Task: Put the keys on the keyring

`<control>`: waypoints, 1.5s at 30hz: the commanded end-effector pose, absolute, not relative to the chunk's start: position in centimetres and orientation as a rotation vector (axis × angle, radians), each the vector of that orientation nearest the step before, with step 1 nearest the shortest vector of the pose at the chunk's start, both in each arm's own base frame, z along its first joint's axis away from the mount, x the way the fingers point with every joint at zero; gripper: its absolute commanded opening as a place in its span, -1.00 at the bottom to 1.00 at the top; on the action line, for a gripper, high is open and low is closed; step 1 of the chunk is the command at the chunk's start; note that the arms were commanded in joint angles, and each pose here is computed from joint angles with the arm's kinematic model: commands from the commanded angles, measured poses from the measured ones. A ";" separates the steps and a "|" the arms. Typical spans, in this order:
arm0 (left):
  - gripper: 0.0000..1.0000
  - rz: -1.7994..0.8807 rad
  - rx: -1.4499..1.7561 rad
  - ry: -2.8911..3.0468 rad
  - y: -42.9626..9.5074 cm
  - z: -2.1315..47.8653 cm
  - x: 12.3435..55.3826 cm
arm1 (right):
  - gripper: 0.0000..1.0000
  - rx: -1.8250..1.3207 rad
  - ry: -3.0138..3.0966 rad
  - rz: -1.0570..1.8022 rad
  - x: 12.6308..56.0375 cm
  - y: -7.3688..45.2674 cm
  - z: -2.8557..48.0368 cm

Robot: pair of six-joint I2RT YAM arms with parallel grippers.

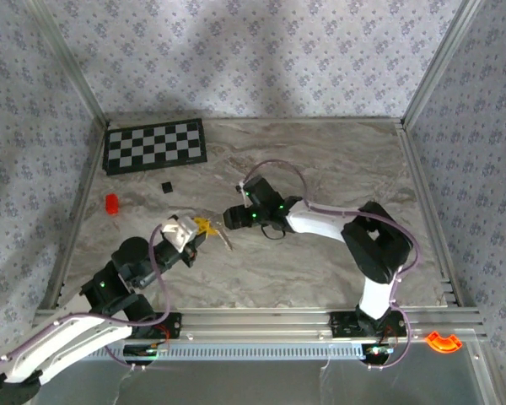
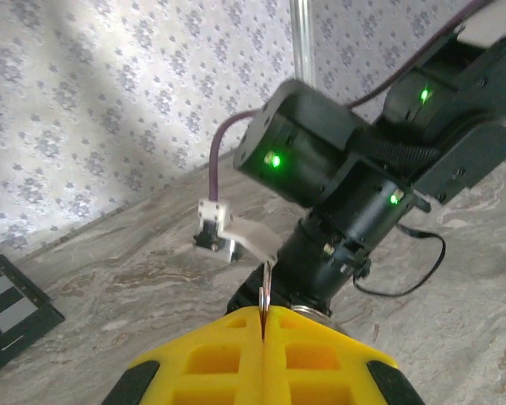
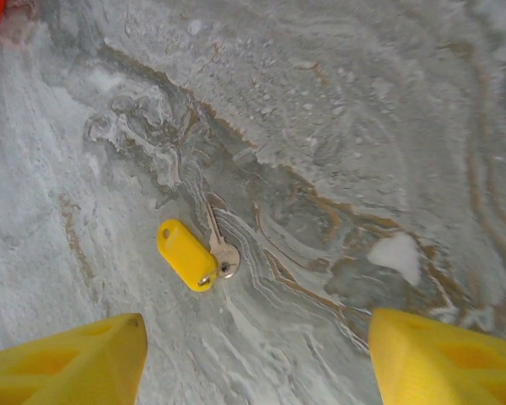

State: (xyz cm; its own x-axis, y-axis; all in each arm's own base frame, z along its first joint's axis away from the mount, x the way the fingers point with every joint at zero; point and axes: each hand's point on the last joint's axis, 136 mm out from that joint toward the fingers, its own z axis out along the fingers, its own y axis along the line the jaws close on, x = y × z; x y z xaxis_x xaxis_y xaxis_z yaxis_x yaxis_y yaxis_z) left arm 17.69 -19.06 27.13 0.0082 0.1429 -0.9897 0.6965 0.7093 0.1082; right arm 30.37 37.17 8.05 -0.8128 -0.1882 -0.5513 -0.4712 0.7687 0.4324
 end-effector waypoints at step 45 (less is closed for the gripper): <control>-1.00 -0.619 0.556 1.284 -16.0 30.3 15.1 | -0.48 -0.521 2.608 0.414 29.7 40.5 1.9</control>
State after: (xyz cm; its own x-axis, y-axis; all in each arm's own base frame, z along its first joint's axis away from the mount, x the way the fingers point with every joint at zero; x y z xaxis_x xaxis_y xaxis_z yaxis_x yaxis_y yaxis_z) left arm 15.70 -16.20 28.41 0.1301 -0.0483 -0.9903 0.6826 0.7288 0.0542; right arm 29.98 41.75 2.96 -0.8204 -0.2823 -0.4972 -0.4439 0.8625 0.2428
